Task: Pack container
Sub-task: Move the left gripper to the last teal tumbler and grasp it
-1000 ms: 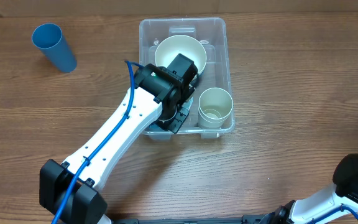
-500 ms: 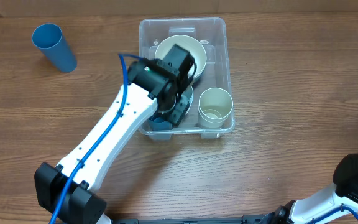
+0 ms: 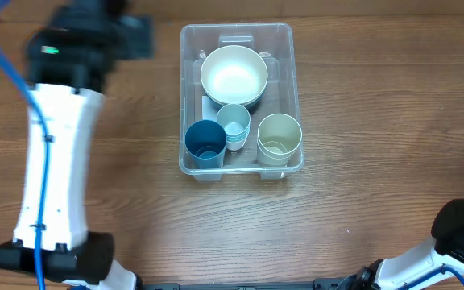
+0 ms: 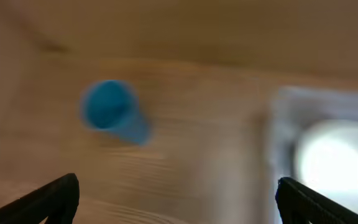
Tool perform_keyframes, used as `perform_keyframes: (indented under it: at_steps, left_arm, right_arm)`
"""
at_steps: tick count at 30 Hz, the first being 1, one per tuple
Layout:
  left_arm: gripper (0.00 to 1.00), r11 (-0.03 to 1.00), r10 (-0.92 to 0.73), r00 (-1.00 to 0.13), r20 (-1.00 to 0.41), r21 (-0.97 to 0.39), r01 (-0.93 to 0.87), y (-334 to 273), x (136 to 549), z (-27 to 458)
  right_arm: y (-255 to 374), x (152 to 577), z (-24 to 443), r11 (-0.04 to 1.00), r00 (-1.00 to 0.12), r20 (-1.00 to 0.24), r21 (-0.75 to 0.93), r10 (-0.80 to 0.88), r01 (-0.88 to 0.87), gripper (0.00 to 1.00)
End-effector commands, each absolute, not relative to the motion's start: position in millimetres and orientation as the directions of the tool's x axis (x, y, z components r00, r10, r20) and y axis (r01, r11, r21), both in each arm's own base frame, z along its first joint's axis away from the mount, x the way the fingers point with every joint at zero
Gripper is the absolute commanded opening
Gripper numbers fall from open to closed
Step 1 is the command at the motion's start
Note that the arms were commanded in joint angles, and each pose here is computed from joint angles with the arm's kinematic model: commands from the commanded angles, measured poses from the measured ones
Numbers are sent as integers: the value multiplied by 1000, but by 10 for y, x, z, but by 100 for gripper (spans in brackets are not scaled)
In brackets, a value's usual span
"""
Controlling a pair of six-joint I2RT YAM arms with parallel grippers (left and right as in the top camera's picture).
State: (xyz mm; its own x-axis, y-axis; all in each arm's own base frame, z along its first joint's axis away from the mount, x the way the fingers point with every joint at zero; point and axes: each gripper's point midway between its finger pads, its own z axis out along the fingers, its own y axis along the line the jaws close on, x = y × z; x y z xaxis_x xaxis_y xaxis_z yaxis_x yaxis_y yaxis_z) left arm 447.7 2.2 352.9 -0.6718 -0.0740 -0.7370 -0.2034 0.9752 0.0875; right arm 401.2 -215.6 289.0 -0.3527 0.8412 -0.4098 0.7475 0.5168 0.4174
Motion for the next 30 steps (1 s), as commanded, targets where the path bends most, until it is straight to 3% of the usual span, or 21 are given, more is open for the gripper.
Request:
perform_keyframes:
  at_steps: [1, 5, 13, 30]
  left_arm:
    - [100, 893, -261, -591, -763, 42, -449, 957, 4691, 3427]
    - [100, 885, -344, -622, -704, -23, -464, 1433, 5000, 2874]
    - [99, 944, -270, -776, -570, 3, -331, 1476, 5488, 1647]
    - [97, 952, -230, -751, -619, 16, -305, 1429, 5534, 1889]
  right_arm:
    - [-2169, 4025, 2910, 518, -348, -420, 414, 838, 748, 100]
    - [-2169, 4025, 2912, 518, -348, -420, 414, 838, 748, 100]
    - [-2169, 4026, 2911, 518, -348, -420, 415, 838, 748, 100]
    - [-2170, 4026, 2911, 518, -348, -420, 414, 838, 748, 100]
